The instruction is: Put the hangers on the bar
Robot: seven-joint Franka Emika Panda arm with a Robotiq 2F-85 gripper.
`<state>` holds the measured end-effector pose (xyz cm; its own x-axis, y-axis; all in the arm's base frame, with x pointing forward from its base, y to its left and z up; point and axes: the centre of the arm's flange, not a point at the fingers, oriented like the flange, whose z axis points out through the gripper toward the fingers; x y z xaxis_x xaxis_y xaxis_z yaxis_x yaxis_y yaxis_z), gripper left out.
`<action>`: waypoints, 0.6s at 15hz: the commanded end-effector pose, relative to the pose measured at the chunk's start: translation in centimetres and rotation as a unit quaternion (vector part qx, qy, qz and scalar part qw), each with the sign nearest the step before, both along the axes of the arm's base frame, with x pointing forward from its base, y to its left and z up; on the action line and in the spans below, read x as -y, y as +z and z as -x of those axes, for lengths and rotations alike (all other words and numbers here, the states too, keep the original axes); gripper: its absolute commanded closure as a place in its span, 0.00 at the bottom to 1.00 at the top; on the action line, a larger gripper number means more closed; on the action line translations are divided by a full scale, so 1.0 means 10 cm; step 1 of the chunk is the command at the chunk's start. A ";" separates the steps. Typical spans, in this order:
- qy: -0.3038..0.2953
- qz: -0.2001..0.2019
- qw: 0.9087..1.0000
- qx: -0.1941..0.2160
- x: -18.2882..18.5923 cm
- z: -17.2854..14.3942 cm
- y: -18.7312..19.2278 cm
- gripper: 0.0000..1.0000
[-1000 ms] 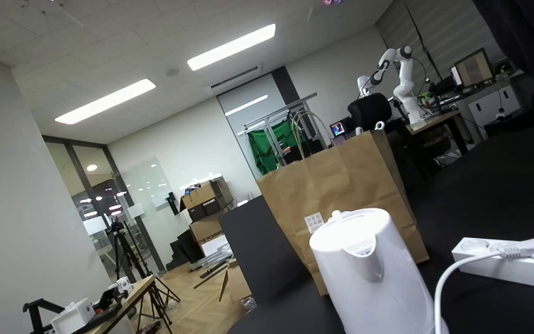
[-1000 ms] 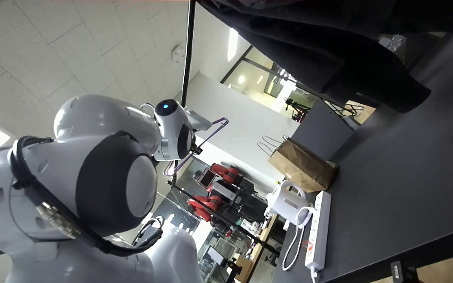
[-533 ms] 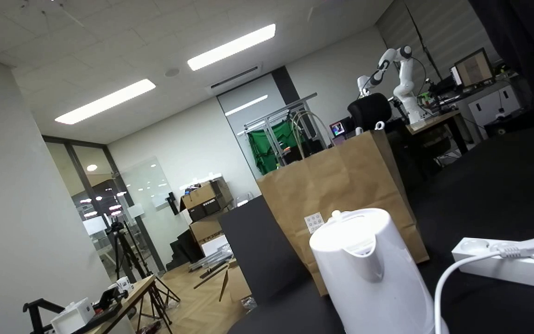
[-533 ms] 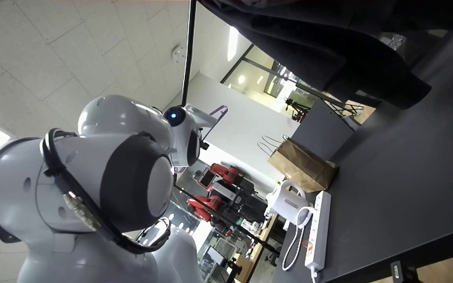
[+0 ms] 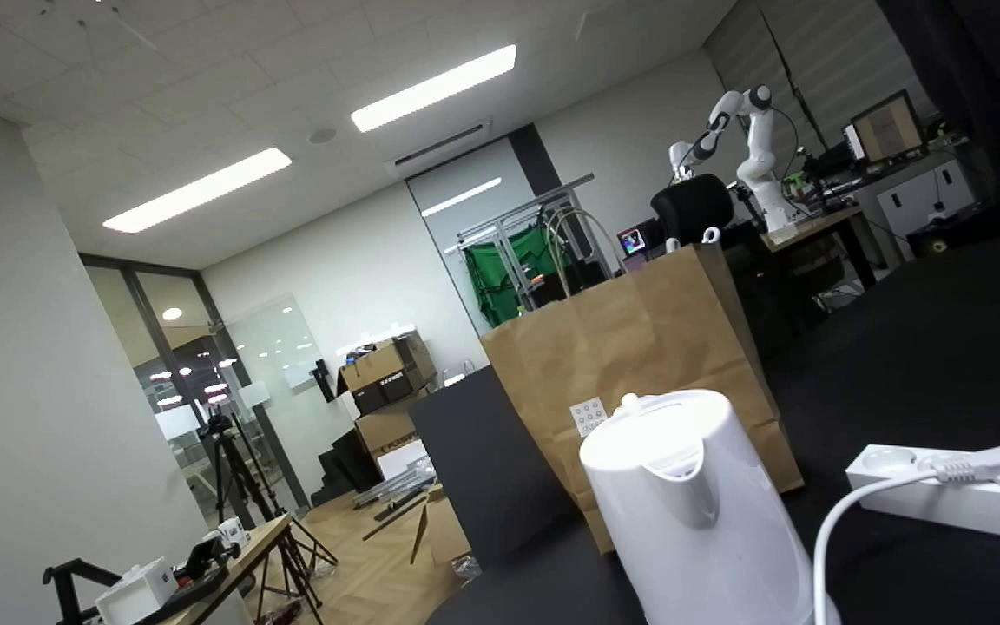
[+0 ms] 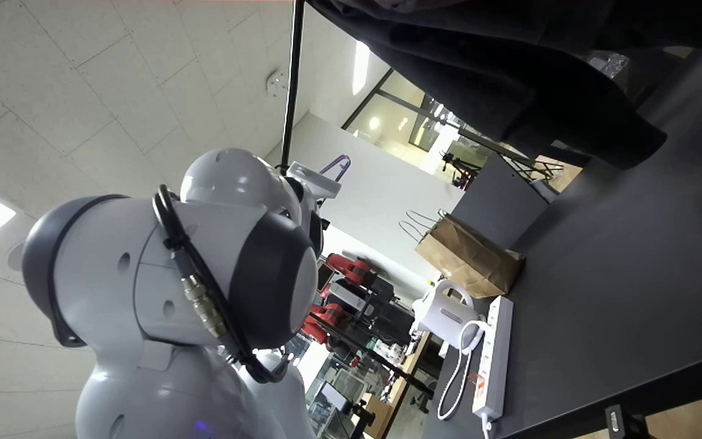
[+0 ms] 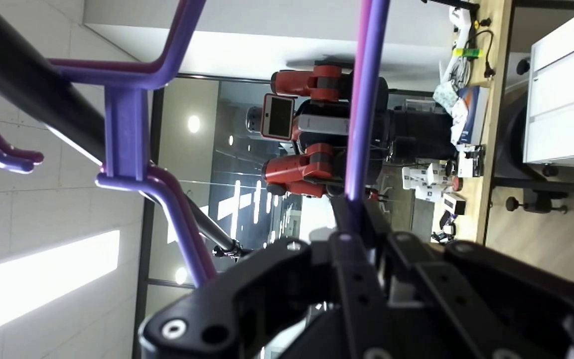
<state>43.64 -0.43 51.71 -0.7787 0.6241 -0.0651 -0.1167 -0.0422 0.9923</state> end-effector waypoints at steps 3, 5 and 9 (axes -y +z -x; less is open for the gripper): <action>0.016 0.002 1.000 0.018 0.00 -0.05 -0.08 0.98; 0.021 0.003 1.000 0.011 0.01 -0.07 -0.12 0.98; 0.024 0.004 1.000 0.001 0.03 -0.12 -0.20 0.98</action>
<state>44.25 -0.42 49.74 -0.7992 0.5979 -0.0614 -0.1013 -0.0332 0.9943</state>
